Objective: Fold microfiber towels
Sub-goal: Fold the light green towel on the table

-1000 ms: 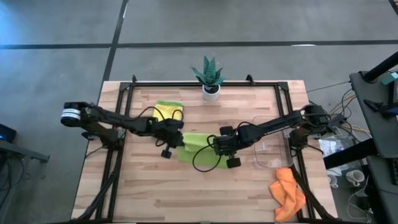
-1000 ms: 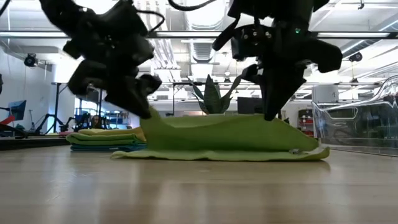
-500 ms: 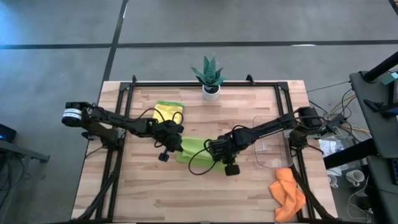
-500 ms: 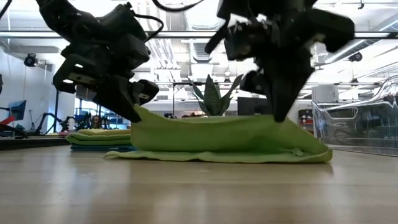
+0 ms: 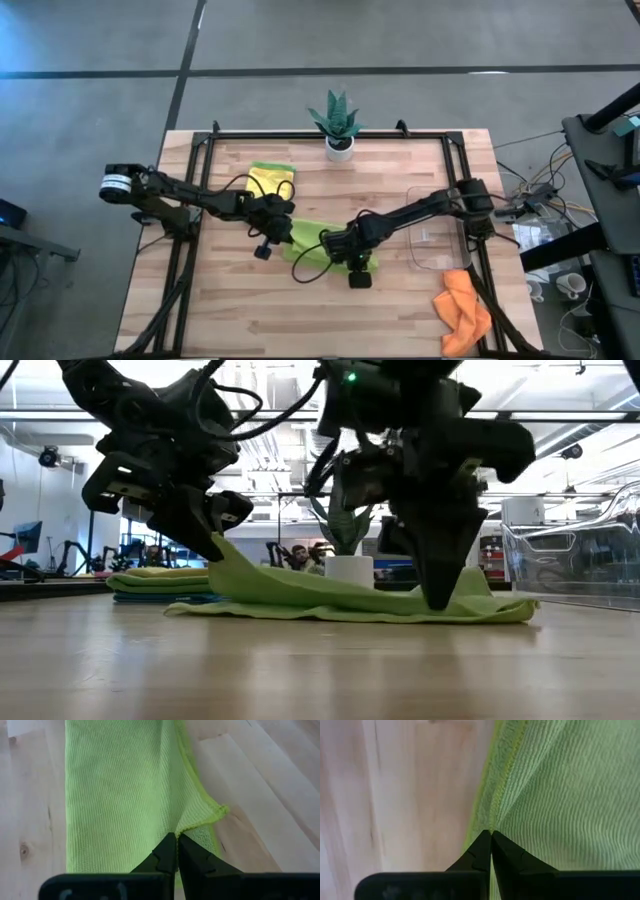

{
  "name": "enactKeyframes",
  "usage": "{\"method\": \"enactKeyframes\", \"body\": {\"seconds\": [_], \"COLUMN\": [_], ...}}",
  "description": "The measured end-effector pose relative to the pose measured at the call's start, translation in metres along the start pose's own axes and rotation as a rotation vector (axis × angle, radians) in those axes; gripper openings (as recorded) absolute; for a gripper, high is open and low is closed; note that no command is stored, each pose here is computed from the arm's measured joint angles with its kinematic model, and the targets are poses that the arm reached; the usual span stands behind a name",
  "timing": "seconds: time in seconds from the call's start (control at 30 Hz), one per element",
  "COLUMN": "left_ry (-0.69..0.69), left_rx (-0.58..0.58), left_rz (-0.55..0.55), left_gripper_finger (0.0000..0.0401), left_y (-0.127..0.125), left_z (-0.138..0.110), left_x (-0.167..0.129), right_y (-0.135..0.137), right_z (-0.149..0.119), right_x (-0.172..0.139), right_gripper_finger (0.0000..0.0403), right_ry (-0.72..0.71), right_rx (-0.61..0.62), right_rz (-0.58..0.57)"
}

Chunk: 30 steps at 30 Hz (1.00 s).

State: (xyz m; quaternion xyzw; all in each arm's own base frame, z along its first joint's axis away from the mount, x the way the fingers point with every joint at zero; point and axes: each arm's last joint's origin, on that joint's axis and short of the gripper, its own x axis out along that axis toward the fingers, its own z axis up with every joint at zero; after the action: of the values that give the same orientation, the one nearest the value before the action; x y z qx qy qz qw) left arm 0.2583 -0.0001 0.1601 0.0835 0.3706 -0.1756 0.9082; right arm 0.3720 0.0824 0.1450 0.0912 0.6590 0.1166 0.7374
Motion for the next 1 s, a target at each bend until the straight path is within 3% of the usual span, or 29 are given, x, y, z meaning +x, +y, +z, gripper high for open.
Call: {"method": "enactKeyframes", "body": {"seconds": [0.27, 0.4, 0.6, 0.87, 1.0], "left_ry": [-0.001, -0.004, 0.001, 0.026, 0.058], "left_rx": [0.0, 0.002, 0.007, 0.026, -0.043], "left_rz": [0.0, 0.005, 0.041, 0.112, 0.067], "left_gripper_finger": [0.0, 0.0, 0.0, 0.0, 0.0], "left_y": [0.0, 0.0, 0.001, 0.004, 0.0], "left_z": [0.0, 0.0, -0.001, -0.004, -0.014], "left_x": [0.0, 0.0, 0.001, 0.002, 0.011], "right_y": [0.006, 0.011, 0.007, -0.002, -0.004], "right_z": [0.006, 0.017, 0.032, 0.033, 0.025], "right_x": [-0.023, -0.032, -0.009, 0.024, 0.027], "right_gripper_finger": [0.0009, 0.0009, 0.0009, 0.0009, 0.0009], "right_ry": [0.024, -0.081, -0.163, -0.092, -0.005], "right_rx": [0.028, 0.042, 0.095, 0.115, 0.039], "right_rz": [0.074, 0.104, 0.141, 0.135, 0.115]}}
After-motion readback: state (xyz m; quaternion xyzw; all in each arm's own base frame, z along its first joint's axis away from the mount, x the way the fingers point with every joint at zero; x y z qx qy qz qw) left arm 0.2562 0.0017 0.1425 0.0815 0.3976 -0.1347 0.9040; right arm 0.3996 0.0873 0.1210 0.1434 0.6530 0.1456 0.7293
